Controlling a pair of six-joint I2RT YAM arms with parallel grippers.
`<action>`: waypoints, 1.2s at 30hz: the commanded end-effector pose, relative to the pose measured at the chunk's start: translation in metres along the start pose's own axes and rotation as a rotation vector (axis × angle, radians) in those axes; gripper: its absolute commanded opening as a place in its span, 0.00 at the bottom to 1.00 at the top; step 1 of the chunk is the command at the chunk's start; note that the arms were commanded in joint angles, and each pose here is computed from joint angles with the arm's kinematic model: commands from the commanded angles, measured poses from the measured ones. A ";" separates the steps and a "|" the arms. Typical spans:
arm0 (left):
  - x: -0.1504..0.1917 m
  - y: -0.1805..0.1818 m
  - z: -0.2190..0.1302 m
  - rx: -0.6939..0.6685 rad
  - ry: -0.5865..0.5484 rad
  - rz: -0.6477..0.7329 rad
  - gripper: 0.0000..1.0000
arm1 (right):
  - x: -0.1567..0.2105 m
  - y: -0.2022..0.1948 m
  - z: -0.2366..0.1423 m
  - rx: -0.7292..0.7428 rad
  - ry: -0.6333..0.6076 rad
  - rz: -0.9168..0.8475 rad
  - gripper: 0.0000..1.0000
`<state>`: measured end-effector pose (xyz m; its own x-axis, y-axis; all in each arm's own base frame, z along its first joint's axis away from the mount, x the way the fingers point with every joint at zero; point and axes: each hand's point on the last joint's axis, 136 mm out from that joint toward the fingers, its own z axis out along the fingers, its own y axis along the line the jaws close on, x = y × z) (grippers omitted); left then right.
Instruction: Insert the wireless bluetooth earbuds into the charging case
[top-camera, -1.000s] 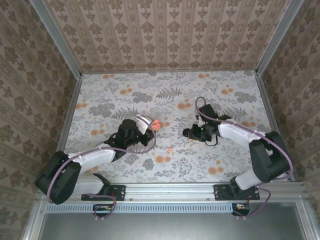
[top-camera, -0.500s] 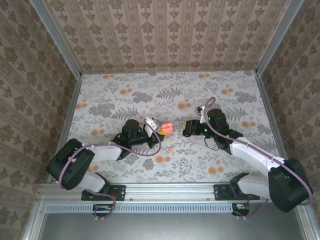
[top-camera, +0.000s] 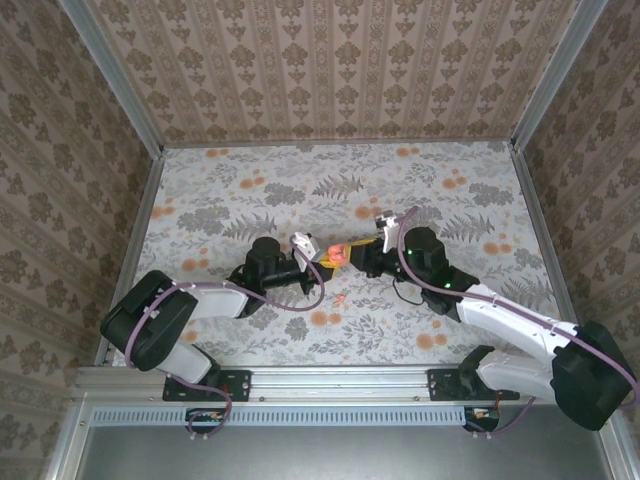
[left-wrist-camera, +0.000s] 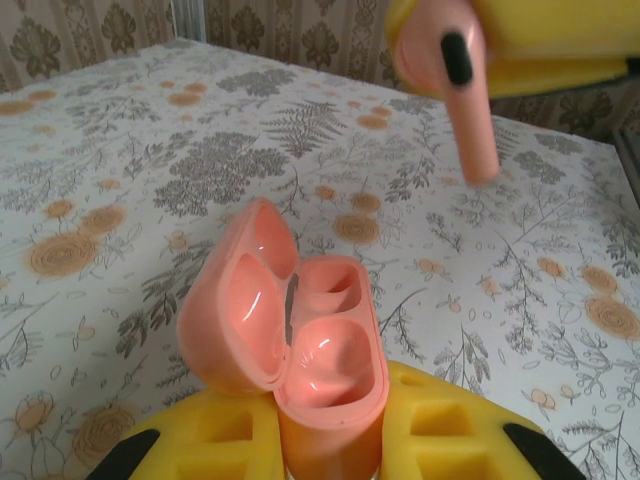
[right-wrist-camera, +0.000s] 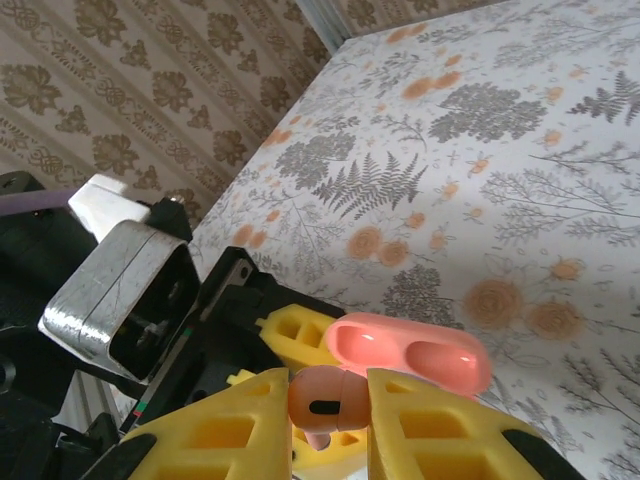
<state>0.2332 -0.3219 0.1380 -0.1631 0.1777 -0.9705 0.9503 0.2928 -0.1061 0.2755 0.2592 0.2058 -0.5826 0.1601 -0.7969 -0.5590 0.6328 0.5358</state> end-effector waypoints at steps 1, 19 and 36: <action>-0.022 -0.004 0.003 0.027 -0.086 0.008 0.17 | -0.011 0.005 0.006 0.006 -0.056 -0.036 0.24; -0.031 -0.010 0.004 0.058 -0.108 0.014 0.17 | -0.005 0.000 0.020 0.028 -0.066 -0.041 0.24; -0.041 -0.011 0.003 0.058 -0.133 0.018 0.17 | 0.007 -0.003 0.032 0.027 -0.043 -0.027 0.24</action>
<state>0.2318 -0.3277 0.1476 -0.1691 0.1267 -0.9774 0.9536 0.2717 -0.1298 0.2890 0.2790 0.1815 -0.5715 0.1551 -0.8058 -0.5420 0.6660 0.5126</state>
